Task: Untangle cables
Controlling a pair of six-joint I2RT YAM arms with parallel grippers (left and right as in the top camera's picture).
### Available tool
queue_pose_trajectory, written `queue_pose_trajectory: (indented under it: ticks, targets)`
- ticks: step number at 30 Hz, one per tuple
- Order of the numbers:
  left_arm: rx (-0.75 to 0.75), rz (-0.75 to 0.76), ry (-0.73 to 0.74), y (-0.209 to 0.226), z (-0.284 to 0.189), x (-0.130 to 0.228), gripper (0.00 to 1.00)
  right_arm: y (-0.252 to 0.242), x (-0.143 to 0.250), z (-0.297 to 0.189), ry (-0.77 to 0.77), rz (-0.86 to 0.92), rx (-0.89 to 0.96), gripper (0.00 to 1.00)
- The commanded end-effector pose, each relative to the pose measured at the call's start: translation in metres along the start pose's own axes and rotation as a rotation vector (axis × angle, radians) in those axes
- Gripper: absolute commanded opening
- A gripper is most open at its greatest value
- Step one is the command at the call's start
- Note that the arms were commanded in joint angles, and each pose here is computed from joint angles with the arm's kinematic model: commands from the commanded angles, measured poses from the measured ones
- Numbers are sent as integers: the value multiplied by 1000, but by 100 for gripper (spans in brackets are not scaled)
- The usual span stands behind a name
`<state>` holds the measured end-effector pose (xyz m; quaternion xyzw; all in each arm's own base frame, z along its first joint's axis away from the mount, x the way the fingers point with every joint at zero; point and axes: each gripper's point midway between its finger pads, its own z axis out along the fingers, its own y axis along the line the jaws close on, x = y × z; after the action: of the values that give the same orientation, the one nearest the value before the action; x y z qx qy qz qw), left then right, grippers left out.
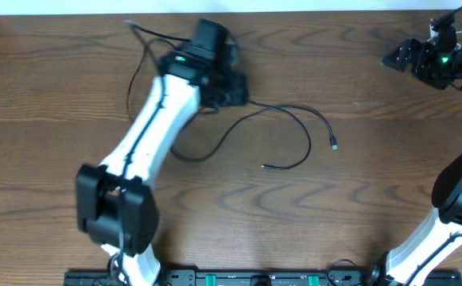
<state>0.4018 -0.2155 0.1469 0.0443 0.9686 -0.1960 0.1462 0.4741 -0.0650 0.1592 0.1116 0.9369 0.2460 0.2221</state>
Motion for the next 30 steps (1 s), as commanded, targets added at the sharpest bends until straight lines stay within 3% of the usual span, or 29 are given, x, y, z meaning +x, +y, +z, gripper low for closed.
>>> queue_pose_trajectory:
  ticks: [1, 6, 12, 16, 22, 26, 30]
  targets:
    - [8, 4, 54, -12, 23, 14, 95, 11, 0, -12, -5, -4, -24, 96]
    - [35, 46, -6, -26, 19, 1, 97, 12, 3, -11, 7, -14, -25, 96]
    - [35, -14, -246, -3, -65, -60, 97, 35, 10, 1, 37, -91, -46, 96]
    - [-5, -151, -358, 49, -126, -73, 97, 81, 24, 24, 85, -227, -89, 95]
    - [-124, -381, -455, 150, -201, -59, 98, 184, 54, 68, 109, -446, -179, 95]
    - [-181, -518, -483, 204, -228, -44, 97, 257, 93, 103, 115, -573, -200, 96]
    - [-216, -590, -491, 233, -239, -32, 98, 315, 139, 137, 110, -731, -211, 97]
